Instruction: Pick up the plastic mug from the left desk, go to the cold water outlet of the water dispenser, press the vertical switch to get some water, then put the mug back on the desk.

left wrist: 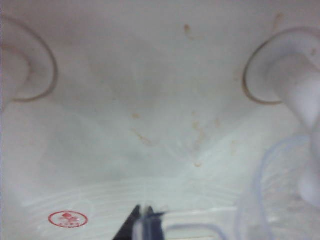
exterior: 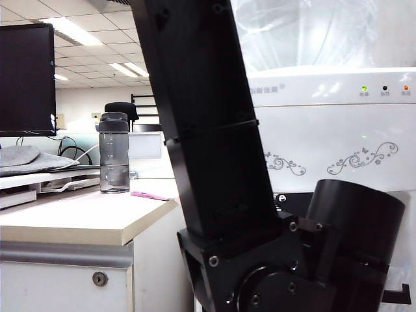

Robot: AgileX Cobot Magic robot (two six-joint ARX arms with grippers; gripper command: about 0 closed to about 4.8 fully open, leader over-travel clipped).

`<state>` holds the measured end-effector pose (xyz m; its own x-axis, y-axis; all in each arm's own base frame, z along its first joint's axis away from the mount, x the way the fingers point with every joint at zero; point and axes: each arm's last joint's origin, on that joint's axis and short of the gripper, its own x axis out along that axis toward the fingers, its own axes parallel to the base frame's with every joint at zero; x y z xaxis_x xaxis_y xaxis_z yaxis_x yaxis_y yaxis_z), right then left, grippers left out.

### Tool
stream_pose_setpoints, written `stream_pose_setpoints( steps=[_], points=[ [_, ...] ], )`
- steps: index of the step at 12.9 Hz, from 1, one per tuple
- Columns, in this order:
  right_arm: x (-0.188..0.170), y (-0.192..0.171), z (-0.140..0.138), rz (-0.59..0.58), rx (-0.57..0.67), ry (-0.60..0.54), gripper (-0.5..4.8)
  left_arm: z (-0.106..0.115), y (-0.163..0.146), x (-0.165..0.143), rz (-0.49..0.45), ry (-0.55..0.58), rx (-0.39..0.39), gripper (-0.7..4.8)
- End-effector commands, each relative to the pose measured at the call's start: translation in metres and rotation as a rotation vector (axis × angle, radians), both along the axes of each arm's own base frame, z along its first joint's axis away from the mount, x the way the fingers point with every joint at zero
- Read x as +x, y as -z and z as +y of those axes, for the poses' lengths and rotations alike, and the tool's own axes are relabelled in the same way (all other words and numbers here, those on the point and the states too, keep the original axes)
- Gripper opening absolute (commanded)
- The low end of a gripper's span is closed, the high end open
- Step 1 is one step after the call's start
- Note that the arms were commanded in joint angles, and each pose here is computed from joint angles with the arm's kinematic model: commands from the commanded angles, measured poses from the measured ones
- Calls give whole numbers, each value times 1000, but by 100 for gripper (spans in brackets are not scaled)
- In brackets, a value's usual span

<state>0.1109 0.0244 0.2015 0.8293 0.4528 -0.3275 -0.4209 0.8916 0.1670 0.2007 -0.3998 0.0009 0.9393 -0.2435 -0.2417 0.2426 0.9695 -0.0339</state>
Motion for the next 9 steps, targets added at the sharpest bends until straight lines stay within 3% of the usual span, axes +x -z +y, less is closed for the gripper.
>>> stream_pose_setpoints(
  steps=[1,9],
  points=[
    [4,10,-9,-18,11,58,-1,-1,-4,0,-11,-5,-21,-4],
    [10,5,-14,-107,18,137,-1,-2,-4,0,-8,3,-22,-4]
  ],
)
